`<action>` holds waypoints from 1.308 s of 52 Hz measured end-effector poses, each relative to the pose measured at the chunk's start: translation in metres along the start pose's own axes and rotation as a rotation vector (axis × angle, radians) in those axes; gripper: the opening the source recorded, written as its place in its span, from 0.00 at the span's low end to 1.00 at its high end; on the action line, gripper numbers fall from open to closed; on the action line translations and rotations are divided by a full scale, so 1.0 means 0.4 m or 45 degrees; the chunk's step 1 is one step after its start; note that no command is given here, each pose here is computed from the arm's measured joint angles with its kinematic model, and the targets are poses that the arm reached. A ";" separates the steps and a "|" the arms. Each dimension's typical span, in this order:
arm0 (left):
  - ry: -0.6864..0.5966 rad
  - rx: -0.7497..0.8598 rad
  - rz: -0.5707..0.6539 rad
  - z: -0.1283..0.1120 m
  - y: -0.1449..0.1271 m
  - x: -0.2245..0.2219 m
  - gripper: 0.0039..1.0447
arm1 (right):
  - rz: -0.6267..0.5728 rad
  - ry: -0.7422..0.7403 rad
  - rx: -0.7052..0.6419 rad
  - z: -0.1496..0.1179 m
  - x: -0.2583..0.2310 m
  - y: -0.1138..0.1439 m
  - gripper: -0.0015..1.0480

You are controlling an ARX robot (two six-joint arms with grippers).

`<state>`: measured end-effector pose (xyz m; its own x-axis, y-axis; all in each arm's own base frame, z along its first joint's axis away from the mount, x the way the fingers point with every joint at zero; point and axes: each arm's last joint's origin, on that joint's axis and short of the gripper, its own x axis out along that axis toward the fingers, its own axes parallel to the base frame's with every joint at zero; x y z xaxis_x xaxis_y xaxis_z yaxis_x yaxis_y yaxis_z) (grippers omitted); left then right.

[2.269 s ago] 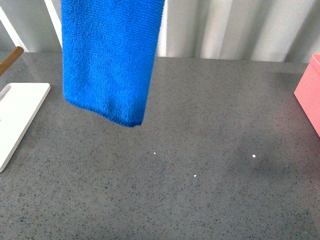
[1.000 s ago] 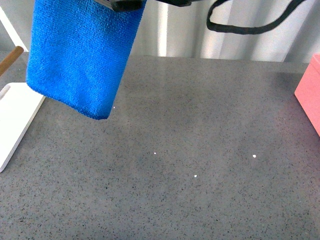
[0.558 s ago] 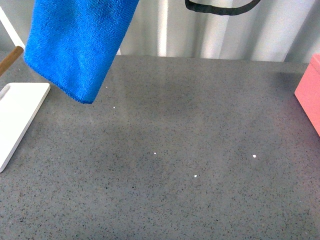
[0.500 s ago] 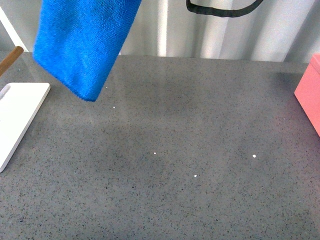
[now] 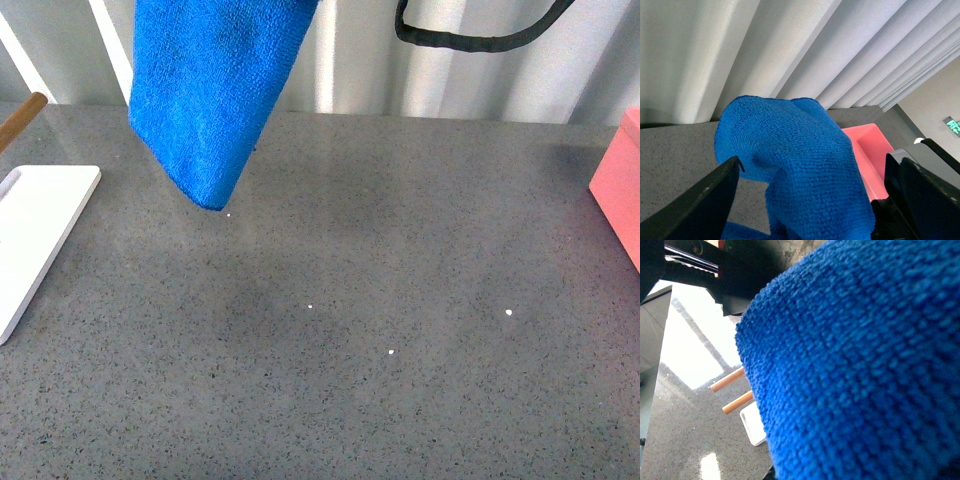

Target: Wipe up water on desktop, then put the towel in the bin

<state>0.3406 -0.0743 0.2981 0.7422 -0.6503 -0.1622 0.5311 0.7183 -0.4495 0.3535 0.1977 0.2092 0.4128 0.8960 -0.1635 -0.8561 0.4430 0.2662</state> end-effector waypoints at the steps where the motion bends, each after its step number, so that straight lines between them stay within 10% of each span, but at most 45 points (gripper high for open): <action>1: 0.000 0.000 -0.001 0.000 0.000 0.000 0.94 | -0.002 -0.002 0.002 0.002 -0.002 0.000 0.05; 11: -0.019 0.028 0.029 -0.001 -0.001 0.001 0.93 | -0.029 0.005 0.023 -0.014 -0.024 -0.005 0.05; 20: -0.444 0.410 0.765 -0.076 0.012 -0.088 0.60 | -0.050 0.009 0.039 -0.016 -0.036 -0.016 0.05; 37: -0.403 0.479 0.832 -0.247 0.036 -0.245 0.03 | -0.063 0.007 0.045 -0.015 -0.052 -0.018 0.05; 68: -0.401 0.487 0.847 -0.394 0.027 -0.405 0.03 | -0.105 0.059 0.057 -0.031 -0.050 -0.016 0.05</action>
<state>0.1618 -0.0003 0.1812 1.0000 -0.0011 -0.0093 0.0011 1.0000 -0.0074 0.3470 0.1767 0.1988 0.4655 0.8547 -0.2300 -0.8048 0.5168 0.2918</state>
